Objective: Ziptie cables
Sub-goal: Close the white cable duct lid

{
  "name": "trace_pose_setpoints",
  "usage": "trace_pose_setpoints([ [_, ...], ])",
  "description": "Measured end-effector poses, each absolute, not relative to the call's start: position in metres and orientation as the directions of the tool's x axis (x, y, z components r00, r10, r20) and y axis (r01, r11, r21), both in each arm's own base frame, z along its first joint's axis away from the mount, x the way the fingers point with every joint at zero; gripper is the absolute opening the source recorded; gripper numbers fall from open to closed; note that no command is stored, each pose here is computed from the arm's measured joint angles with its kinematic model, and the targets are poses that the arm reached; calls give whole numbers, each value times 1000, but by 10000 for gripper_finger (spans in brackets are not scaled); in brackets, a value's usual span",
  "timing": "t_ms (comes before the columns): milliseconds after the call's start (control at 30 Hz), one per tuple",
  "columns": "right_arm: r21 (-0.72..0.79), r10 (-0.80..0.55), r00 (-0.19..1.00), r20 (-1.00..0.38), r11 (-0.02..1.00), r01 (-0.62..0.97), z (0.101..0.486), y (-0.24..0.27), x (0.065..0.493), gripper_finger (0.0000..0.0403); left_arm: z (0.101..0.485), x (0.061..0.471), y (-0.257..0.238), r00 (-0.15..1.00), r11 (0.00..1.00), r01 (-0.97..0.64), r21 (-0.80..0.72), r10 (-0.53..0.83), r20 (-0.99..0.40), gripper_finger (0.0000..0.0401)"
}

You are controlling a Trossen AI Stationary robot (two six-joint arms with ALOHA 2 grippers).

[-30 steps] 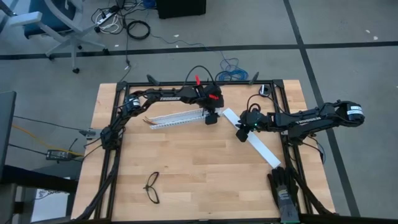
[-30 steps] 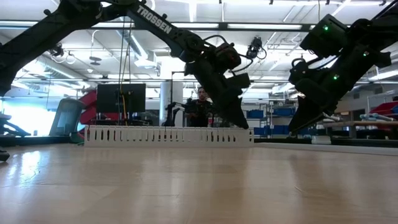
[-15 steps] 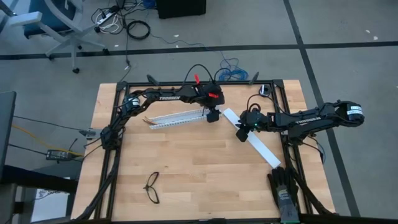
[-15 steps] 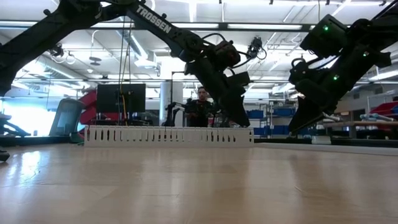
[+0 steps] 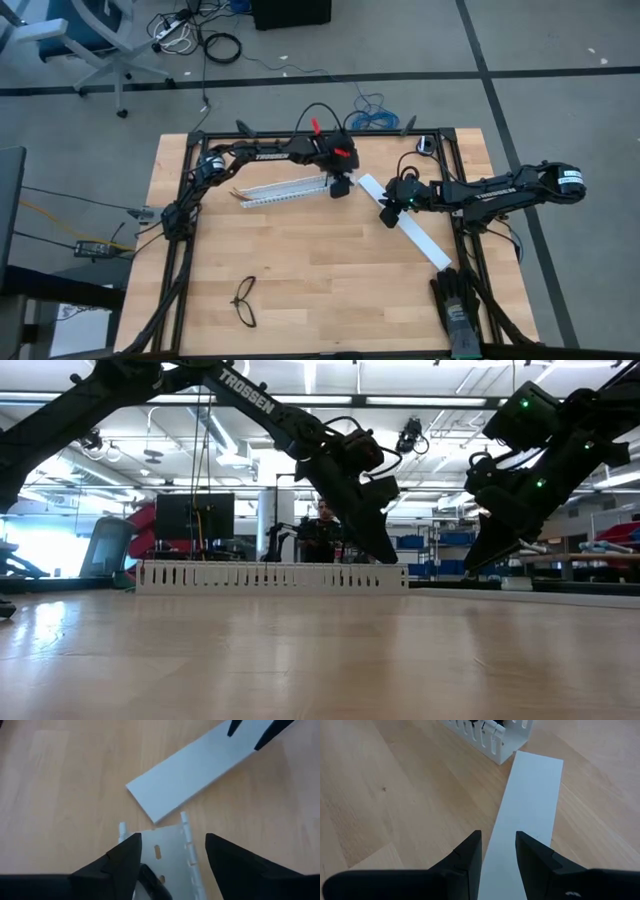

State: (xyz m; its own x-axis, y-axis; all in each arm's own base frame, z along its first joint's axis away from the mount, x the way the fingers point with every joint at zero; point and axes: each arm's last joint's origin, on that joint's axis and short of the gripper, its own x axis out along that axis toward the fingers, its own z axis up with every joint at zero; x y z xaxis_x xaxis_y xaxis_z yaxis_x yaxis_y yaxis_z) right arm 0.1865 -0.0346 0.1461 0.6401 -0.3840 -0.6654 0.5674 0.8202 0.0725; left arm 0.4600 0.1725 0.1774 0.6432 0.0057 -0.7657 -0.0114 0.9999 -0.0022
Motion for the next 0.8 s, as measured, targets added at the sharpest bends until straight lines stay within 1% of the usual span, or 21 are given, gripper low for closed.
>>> trace_pose_setpoints([
  [133, 73, -384, 640, -666, 820, 567, 146, -35, 186, 107, 181, 452, 177, 613, 999, -23, -38, -16, -790, 209],
  [300, 72, -384, 640, -666, 821, 567, 146, -35, 186, 107, 188, 443, 188, 598, 997, -73, -37, 14, -802, 198],
  [400, 73, -382, 639, -668, 820, 567, 146, -35, 186, 107, 184, 433, 194, 540, 993, -97, -64, -2, -842, 198],
  [467, 72, -381, 634, -674, 819, 569, 145, -34, 186, 107, 181, 424, 196, 472, 988, -111, -106, -41, -880, 198],
  [567, 69, -378, 621, -687, 816, 574, 144, -34, 184, 107, 177, 410, 196, 399, 970, -111, -214, -154, -904, 198],
  [667, 66, -378, 615, -692, 816, 575, 144, -34, 184, 107, 185, 400, 193, 412, 952, -72, -298, -244, -878, 198],
  [800, 69, -378, 613, -694, 813, 579, 143, -34, 184, 107, 198, 387, 188, 478, 958, -43, -284, -230, -848, 198],
])
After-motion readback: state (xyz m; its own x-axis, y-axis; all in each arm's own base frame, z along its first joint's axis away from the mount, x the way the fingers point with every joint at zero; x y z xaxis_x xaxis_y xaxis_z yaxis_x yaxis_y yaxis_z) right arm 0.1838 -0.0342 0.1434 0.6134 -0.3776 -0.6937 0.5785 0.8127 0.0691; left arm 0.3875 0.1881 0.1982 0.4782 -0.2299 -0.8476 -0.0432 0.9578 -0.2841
